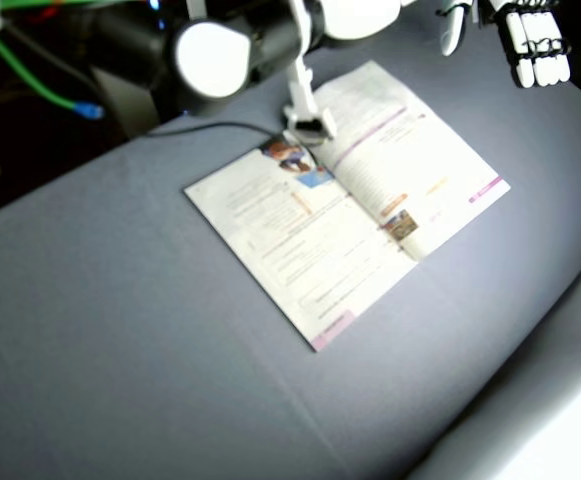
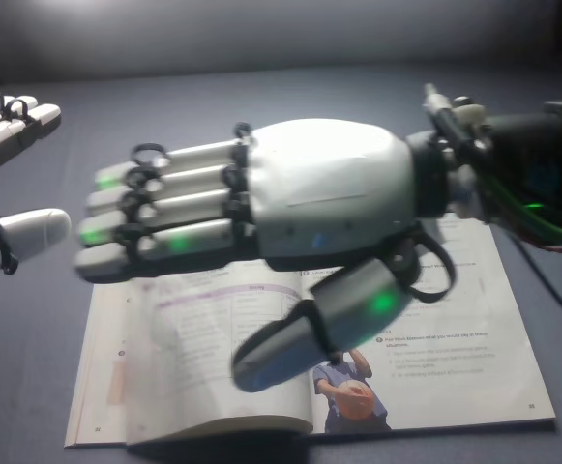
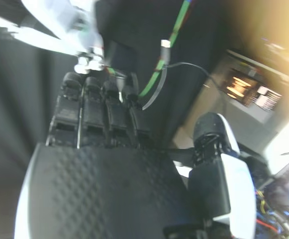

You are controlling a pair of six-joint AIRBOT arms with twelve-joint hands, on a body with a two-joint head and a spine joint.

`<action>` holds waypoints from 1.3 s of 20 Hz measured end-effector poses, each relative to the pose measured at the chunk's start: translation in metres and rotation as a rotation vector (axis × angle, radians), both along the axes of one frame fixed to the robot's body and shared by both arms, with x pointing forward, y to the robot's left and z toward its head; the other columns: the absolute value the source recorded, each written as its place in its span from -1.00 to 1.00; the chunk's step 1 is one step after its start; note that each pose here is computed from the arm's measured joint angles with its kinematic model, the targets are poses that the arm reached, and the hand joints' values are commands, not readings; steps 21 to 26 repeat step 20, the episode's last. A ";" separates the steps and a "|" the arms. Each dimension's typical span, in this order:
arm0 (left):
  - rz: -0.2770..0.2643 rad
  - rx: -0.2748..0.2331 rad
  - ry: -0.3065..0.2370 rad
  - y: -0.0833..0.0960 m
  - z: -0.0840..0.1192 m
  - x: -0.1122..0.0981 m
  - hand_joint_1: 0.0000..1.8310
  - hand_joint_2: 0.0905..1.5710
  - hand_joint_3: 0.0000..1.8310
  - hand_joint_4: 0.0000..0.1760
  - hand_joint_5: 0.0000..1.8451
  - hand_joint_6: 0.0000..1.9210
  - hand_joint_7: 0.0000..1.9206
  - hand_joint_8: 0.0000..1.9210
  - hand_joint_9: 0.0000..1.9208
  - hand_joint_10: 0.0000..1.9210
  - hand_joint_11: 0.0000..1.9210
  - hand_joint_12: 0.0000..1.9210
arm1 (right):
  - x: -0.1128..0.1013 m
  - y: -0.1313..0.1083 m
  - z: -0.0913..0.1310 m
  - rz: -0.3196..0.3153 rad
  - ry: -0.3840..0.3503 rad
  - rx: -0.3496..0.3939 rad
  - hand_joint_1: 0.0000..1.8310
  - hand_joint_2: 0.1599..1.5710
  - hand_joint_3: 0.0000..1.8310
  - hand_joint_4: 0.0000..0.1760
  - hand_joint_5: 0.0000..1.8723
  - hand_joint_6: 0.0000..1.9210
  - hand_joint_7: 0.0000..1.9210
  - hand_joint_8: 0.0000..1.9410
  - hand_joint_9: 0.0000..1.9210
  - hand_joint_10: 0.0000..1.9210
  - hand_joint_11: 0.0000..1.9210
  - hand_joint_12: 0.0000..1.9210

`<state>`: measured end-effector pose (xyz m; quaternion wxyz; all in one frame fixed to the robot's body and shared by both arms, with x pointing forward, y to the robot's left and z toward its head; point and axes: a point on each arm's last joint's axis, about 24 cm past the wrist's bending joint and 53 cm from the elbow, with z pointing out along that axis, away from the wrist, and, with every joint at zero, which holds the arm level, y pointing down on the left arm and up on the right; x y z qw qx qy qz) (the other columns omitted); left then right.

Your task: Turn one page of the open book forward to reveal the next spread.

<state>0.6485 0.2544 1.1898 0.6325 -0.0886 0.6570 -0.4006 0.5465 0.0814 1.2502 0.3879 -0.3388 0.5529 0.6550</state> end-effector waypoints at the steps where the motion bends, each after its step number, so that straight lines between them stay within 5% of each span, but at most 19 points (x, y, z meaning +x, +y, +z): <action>1: -0.002 0.001 0.004 -0.001 -0.001 -0.001 -1.00 0.61 -0.99 -1.00 -0.93 -1.00 -0.96 -0.99 -0.96 -0.99 -0.95 -0.98 | 0.003 -0.006 -0.001 -0.014 0.015 0.002 -1.00 0.54 -0.99 -1.00 -1.00 -1.00 -0.99 -1.00 -0.99 -1.00 -1.00 -1.00; 5: -0.006 -0.012 0.002 -0.003 -0.002 -0.007 -1.00 0.59 -1.00 -1.00 -0.91 -0.99 -0.95 -0.99 -0.97 -1.00 -0.97 -0.98 | 0.024 -0.041 -0.006 -0.115 0.111 0.041 -1.00 0.58 -1.00 -1.00 -0.81 -0.99 -0.79 -0.98 -0.82 -0.98 -0.88 -0.94; 9: -0.006 -0.015 0.010 -0.001 -0.008 -0.016 -1.00 0.61 -0.99 -1.00 -0.91 -0.99 -0.95 -1.00 -0.97 -1.00 -0.97 -0.98 | 0.055 -0.085 -0.041 -0.291 0.223 0.033 -1.00 0.62 -0.99 -1.00 -0.87 -1.00 -0.91 -1.00 -0.96 -1.00 -0.98 -0.98; 12: 0.015 -0.064 0.010 0.003 -0.005 -0.017 -1.00 0.61 -0.99 -1.00 -0.87 -0.99 -0.91 -0.98 -0.92 -0.98 -0.93 -0.97 | 0.079 -0.137 -0.046 -0.446 0.317 0.085 -1.00 0.61 -1.00 -1.00 -0.93 -1.00 -1.00 -1.00 -1.00 -1.00 -1.00 -1.00; 16: 0.009 -0.119 -0.027 0.001 0.004 -0.025 -1.00 0.62 -0.99 -1.00 -0.87 -0.99 -0.92 -0.99 -0.96 -1.00 -0.97 -0.98 | 0.094 -0.199 -0.038 -0.632 0.297 0.137 -1.00 0.67 -0.99 -1.00 -0.88 -0.99 -0.93 -0.99 -0.97 -1.00 -0.93 -0.96; 18: -0.014 -0.153 -0.056 -0.004 0.012 -0.034 -1.00 0.59 -1.00 -1.00 -0.91 -1.00 -0.93 -1.00 -0.95 -1.00 -0.95 -0.98 | 0.094 -0.223 -0.025 -0.677 0.302 0.213 -0.96 0.61 -1.00 -1.00 -0.87 -0.99 -0.93 -1.00 -0.97 -1.00 -0.95 -0.96; 19: -0.023 -0.175 -0.074 -0.005 0.017 -0.038 -1.00 0.62 -0.99 -0.84 -0.94 -1.00 -0.99 -1.00 -0.99 -1.00 -0.99 -1.00 | 0.091 -0.236 -0.024 -0.698 0.313 0.252 -0.95 0.60 -1.00 -1.00 -0.87 -0.99 -0.94 -1.00 -0.97 -1.00 -0.92 -0.95; 20: -0.028 -0.200 -0.091 -0.004 0.022 -0.041 -1.00 0.67 -0.99 -1.00 -0.90 -1.00 -0.97 -1.00 -1.00 -1.00 -1.00 -1.00 | 0.090 -0.251 -0.021 -0.723 0.327 0.296 -0.96 0.63 -1.00 -1.00 -0.88 -1.00 -0.95 -1.00 -0.96 -1.00 -0.93 -0.95; 26: -0.028 -0.200 -0.091 -0.004 0.022 -0.041 -1.00 0.67 -0.99 -1.00 -0.90 -1.00 -0.97 -1.00 -1.00 -1.00 -1.00 -1.00 | 0.090 -0.251 -0.021 -0.723 0.327 0.296 -0.96 0.63 -1.00 -1.00 -0.88 -1.00 -0.95 -1.00 -0.96 -1.00 -0.93 -0.95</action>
